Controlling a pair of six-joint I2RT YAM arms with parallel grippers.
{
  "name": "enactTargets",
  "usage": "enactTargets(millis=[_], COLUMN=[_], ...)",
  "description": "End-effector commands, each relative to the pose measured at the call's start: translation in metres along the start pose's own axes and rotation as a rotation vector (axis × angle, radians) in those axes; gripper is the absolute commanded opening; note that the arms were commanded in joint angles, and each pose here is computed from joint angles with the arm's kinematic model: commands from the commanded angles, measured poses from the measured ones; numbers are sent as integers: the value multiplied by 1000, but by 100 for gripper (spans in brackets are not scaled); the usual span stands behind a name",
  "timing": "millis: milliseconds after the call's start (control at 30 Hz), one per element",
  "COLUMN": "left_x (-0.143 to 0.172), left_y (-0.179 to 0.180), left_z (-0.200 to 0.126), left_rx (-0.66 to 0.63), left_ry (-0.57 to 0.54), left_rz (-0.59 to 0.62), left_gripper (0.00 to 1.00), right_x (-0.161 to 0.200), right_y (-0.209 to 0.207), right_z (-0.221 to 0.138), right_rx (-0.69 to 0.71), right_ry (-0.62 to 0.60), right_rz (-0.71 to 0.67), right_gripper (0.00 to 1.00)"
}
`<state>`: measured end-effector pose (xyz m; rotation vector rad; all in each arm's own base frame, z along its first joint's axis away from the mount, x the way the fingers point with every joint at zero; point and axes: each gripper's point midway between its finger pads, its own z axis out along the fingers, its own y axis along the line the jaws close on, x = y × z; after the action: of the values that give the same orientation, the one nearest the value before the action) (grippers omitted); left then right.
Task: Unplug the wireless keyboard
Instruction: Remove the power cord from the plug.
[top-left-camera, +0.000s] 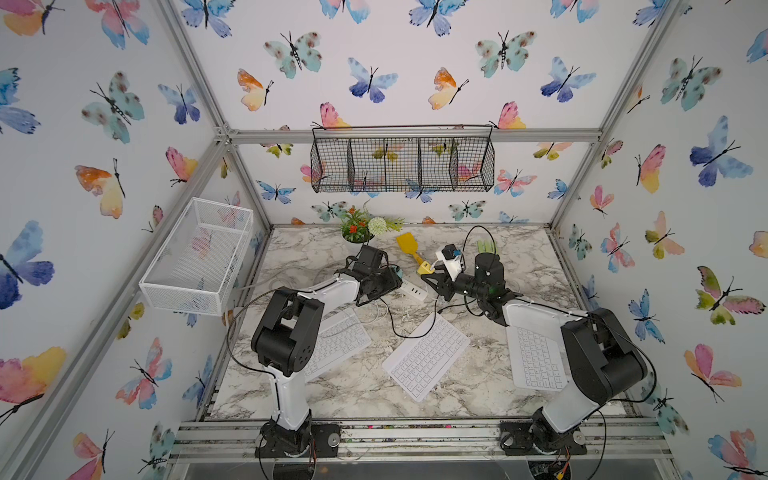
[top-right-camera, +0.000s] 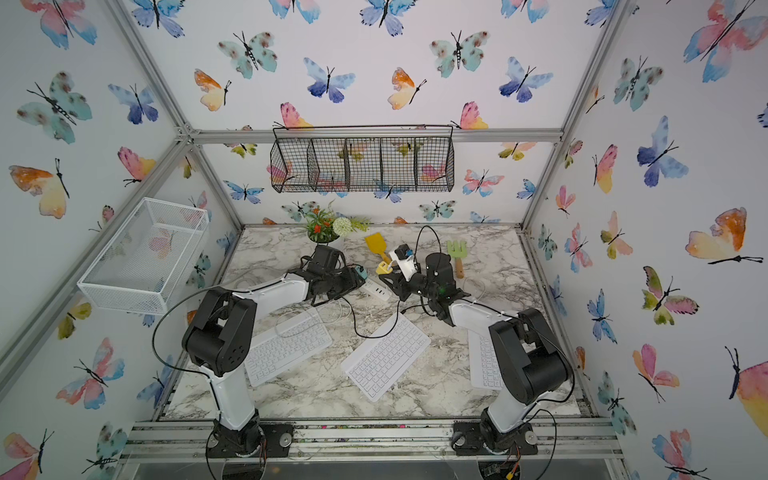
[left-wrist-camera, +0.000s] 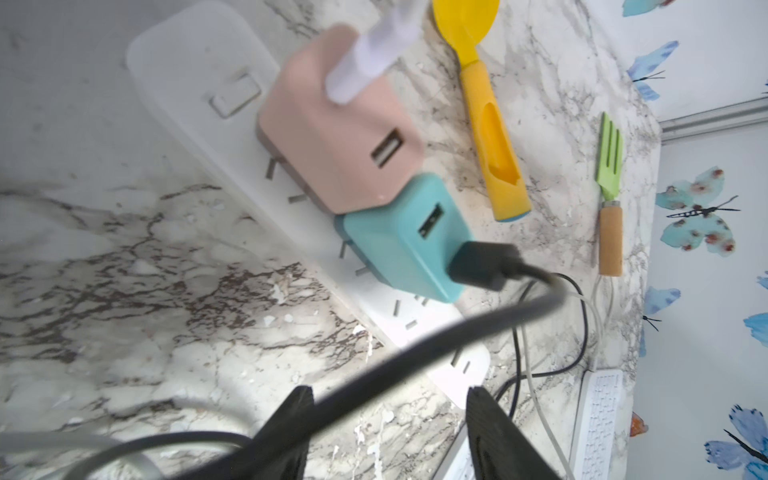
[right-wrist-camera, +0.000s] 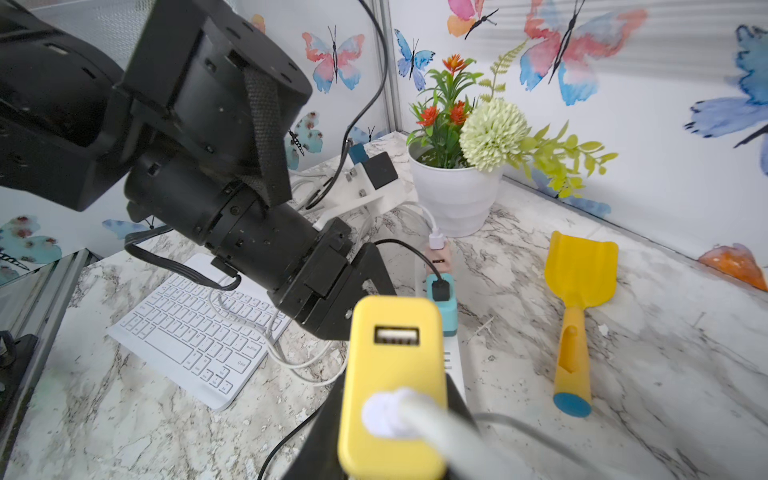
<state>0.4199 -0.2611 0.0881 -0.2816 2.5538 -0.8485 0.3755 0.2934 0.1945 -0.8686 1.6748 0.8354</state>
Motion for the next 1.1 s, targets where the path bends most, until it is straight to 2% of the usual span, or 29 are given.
enactTargets(millis=[0, 167, 267, 433, 600, 700, 933, 1067], left_x=[-10, -17, -20, -10, 11, 26, 46, 59], left_y=[-41, -72, -90, -119, -152, -168, -178, -179], left_z=[-20, -32, -40, -50, -56, -62, -78, -82], left_rx=[126, 254, 336, 497, 645, 728, 893, 961], left_ry=[-13, -32, -50, -15, 14, 27, 60, 101], left_rz=[76, 154, 217, 310, 447, 534, 595, 623], left_gripper=[63, 63, 64, 65, 66, 67, 69, 70], right_x=[-44, -55, -43, -19, -1, 9, 28, 23], right_y=[-7, -16, -16, -13, -4, -1, -4, 8], right_z=[-13, -27, -37, -57, -78, -85, -95, -96], right_rx=[27, 57, 66, 81, 57, 31, -103, -219], right_ry=[-55, -3, 26, 72, 96, 110, 102, 71], right_rz=[-56, -53, 16, 145, 233, 276, 434, 427], right_gripper=[18, 18, 18, 18, 19, 19, 20, 20])
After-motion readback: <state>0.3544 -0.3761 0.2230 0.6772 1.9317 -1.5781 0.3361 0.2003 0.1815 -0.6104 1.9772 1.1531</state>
